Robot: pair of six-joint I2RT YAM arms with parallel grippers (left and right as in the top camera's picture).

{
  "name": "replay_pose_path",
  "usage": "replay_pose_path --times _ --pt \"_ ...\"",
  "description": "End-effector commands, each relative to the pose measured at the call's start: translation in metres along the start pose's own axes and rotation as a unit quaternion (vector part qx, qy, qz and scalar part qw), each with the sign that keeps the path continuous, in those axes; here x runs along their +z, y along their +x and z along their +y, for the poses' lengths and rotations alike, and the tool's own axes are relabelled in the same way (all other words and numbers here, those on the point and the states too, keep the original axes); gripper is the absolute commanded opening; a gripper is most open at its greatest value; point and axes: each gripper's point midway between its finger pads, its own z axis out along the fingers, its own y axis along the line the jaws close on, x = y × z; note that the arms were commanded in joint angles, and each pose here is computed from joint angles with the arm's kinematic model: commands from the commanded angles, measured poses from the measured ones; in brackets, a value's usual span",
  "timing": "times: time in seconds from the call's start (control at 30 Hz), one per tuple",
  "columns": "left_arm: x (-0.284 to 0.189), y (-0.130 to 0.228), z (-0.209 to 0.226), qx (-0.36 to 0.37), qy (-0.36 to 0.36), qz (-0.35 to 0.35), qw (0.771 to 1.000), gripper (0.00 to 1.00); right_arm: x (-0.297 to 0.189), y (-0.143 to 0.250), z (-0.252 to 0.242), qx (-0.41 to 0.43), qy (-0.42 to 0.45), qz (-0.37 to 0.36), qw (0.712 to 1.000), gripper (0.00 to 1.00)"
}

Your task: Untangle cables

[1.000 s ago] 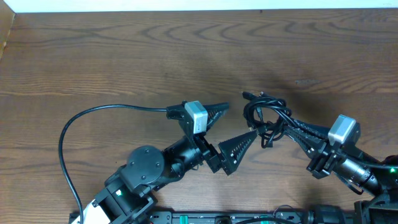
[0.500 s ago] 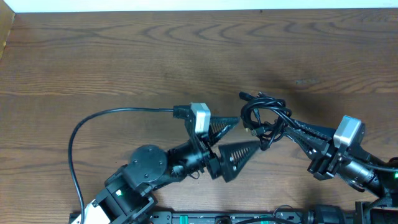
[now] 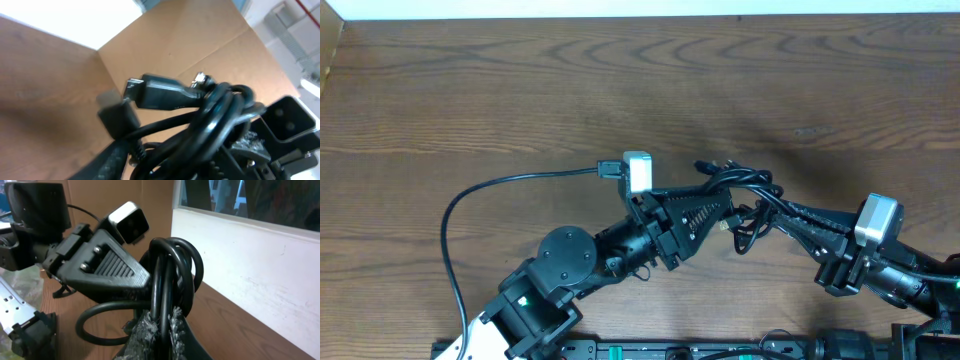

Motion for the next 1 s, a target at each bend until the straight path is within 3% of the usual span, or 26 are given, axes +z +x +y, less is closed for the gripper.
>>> replay_pose_path --times 0.0,0.07,0.17,0.5,0.53,0.6,0.67,0.73,0.8,0.87,0.97 --pt "0.003 -0.001 0.000 -0.017 0.000 -0.002 1.000 0.29 -0.001 -0.006 0.006 -0.005 -0.008 -0.005 1.000 0.01" --pt "0.004 0.000 0.002 -0.018 -0.004 0.000 1.000 0.24 -0.001 -0.006 0.005 -0.004 -0.008 -0.004 1.000 0.01" --pt "0.006 0.000 0.003 -0.018 -0.004 0.000 1.000 0.08 -0.001 -0.006 0.006 -0.004 -0.008 -0.004 1.000 0.01" --pt "0.005 -0.009 0.001 0.027 -0.004 -0.022 0.999 0.07 -0.001 0.005 0.005 0.025 -0.007 0.011 1.000 0.01" --pt "0.005 -0.011 0.002 0.042 -0.008 -0.027 0.999 0.08 -0.001 0.006 0.005 0.029 -0.007 0.013 0.999 0.08" --pt "0.005 -0.012 0.001 0.083 -0.009 -0.030 0.996 0.08 -0.001 0.009 0.005 0.039 -0.007 0.018 0.999 0.33" --pt "0.005 -0.013 0.000 0.130 -0.008 -0.031 0.991 0.07 -0.002 0.012 0.005 0.047 -0.007 0.021 0.999 0.33" --pt "0.005 -0.013 0.000 0.172 -0.008 -0.032 0.985 0.07 -0.002 0.014 0.005 0.045 -0.007 0.024 0.999 0.23" --pt "0.005 -0.013 0.000 0.206 -0.009 -0.031 0.978 0.08 -0.002 0.016 0.005 0.045 -0.007 0.027 0.999 0.24" --pt "0.005 -0.013 0.000 0.245 -0.011 -0.030 0.969 0.07 -0.002 0.018 0.006 0.044 -0.007 0.030 0.999 0.40" --pt "0.005 -0.011 0.002 0.290 -0.016 -0.025 0.956 0.08 -0.002 0.018 0.006 0.040 -0.007 0.030 0.999 0.46"
